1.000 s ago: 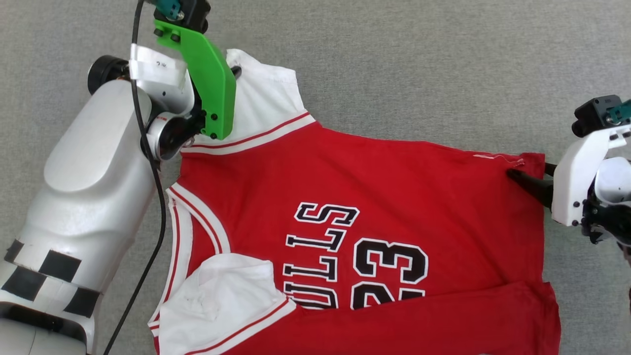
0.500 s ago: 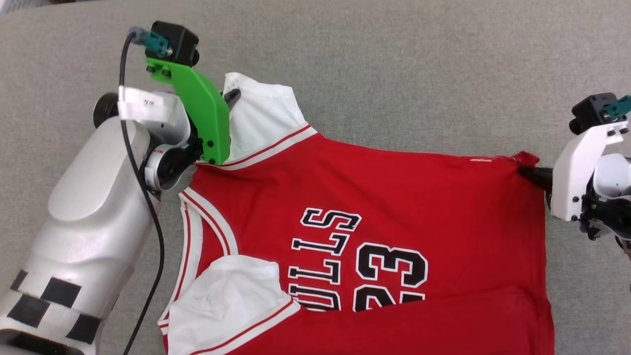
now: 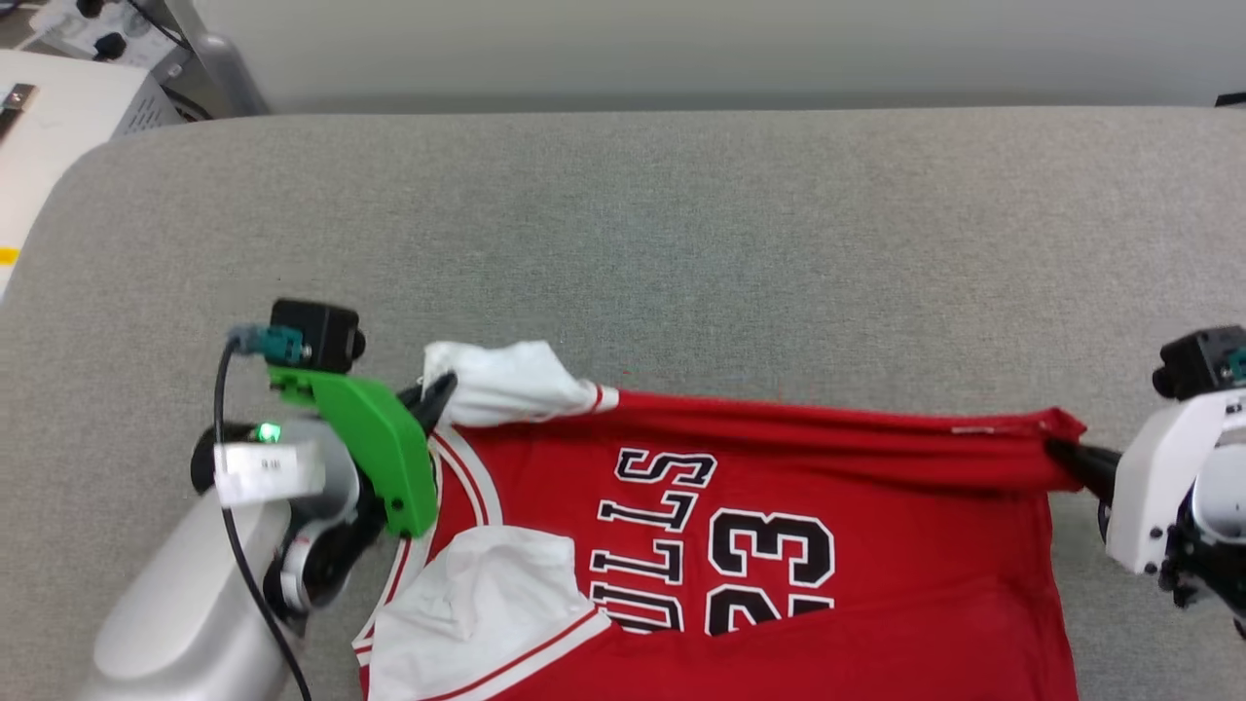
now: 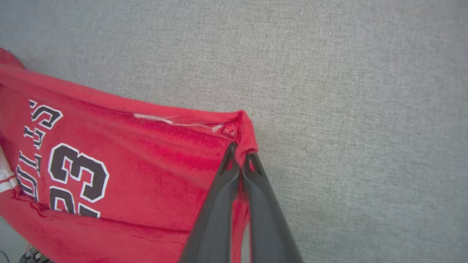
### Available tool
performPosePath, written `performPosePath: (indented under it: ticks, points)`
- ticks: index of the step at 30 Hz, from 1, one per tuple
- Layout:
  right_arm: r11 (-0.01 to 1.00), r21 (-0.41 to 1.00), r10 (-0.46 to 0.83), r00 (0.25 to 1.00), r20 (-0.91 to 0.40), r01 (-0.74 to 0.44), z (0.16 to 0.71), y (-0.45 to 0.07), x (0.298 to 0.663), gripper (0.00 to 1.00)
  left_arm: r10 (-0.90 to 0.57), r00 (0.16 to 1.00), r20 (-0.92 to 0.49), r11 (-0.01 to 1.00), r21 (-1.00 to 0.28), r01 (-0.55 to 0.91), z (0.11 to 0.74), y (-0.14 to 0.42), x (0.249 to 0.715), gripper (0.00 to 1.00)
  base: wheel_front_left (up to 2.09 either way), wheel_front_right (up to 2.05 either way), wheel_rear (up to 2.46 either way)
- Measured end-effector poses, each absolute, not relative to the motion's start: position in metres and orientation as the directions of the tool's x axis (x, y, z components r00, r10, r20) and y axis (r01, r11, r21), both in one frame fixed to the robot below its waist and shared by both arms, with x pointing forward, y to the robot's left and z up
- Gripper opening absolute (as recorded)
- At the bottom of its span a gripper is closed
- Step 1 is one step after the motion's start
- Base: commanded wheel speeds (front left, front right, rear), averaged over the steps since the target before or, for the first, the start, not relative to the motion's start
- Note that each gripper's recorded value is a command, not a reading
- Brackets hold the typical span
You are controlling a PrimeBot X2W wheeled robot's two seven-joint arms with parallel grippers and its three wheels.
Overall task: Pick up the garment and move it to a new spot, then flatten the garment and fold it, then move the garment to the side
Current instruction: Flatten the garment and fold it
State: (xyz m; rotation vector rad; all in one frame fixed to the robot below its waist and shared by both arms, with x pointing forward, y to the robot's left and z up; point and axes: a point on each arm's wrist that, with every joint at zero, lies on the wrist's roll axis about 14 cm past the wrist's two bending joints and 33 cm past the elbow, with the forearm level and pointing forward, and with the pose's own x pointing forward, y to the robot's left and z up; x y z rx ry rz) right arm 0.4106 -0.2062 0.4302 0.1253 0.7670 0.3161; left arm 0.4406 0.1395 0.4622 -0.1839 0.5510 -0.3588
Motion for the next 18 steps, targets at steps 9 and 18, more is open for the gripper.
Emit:
performPosePath:
  ticks: [9,18]
  points:
    - [0.942,0.293,0.326,0.659,-0.678,-0.164,0.406,-0.199,0.353,0.00,-0.324,0.763,-0.559,0.934,-0.316,0.166,0.430,0.149,0.356,0.00,0.00,0.00,0.00]
    - [0.941,0.330,0.296,0.644,-0.706,-0.071,0.385,-0.197,0.312,0.00,-0.320,0.671,-0.669,0.923,-0.380,0.062,0.392,0.145,0.301,0.00,0.00,0.00,0.00]
